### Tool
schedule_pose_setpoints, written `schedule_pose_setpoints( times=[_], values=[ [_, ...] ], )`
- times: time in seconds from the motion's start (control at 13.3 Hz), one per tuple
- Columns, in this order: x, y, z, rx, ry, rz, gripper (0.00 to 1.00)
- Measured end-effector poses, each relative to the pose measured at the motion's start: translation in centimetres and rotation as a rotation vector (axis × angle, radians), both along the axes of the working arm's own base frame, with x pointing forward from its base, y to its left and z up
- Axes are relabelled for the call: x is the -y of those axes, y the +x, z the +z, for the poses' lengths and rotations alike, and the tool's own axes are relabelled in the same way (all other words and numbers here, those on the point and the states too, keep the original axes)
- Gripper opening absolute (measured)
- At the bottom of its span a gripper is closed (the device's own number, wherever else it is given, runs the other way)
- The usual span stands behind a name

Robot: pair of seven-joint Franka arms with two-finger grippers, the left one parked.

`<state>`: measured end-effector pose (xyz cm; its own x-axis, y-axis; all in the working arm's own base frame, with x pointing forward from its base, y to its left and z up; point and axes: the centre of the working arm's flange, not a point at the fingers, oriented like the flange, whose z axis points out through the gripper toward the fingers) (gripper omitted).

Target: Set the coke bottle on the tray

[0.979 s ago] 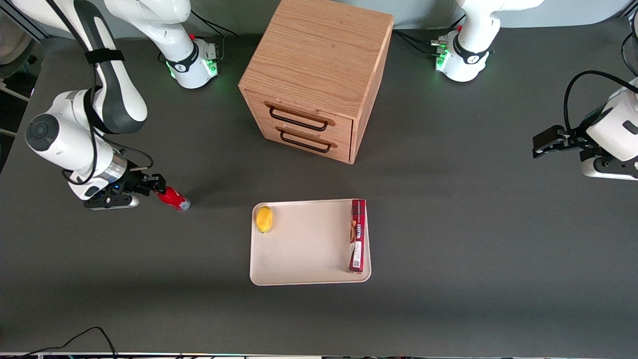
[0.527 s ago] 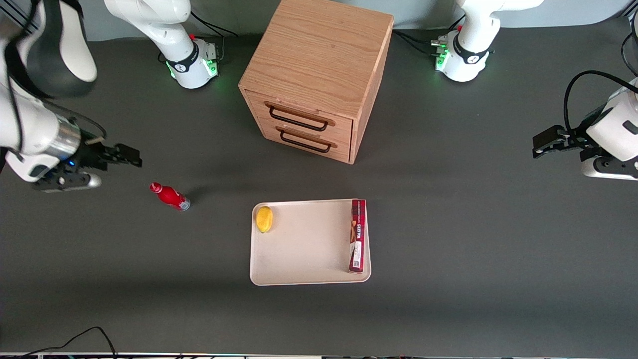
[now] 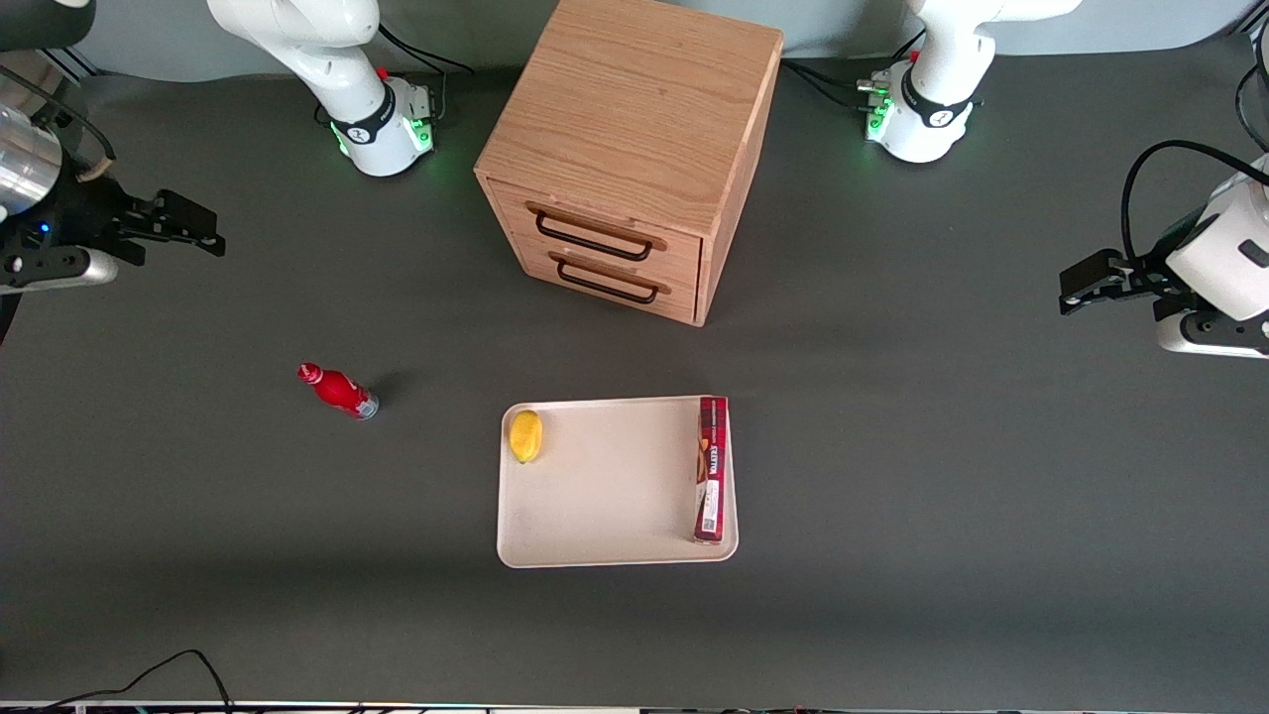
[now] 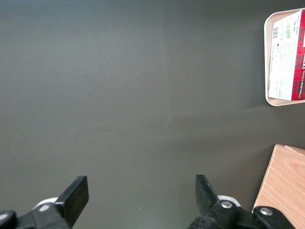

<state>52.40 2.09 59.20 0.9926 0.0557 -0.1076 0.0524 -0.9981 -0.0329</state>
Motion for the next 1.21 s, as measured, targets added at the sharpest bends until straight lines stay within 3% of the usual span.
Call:
schedule_pose_setpoints(
  times=[0.15,0.45,0.6,0.98,1.21],
  values=[
    [0.4,1.1,-5.2,0.015,0.003,0.017,1.00],
    [1.2,1.5,-17.4,0.103,-0.014,0.027,1.00],
    [1.1,1.2,-21.3,0.116,-0.024,0.040,1.00],
    [0.6,1.0,-24.3,0.145,-0.033,0.066,0.98],
    [0.0,0.6,-25.2,0.162,-0.031,0.070,0.89]
  ],
)
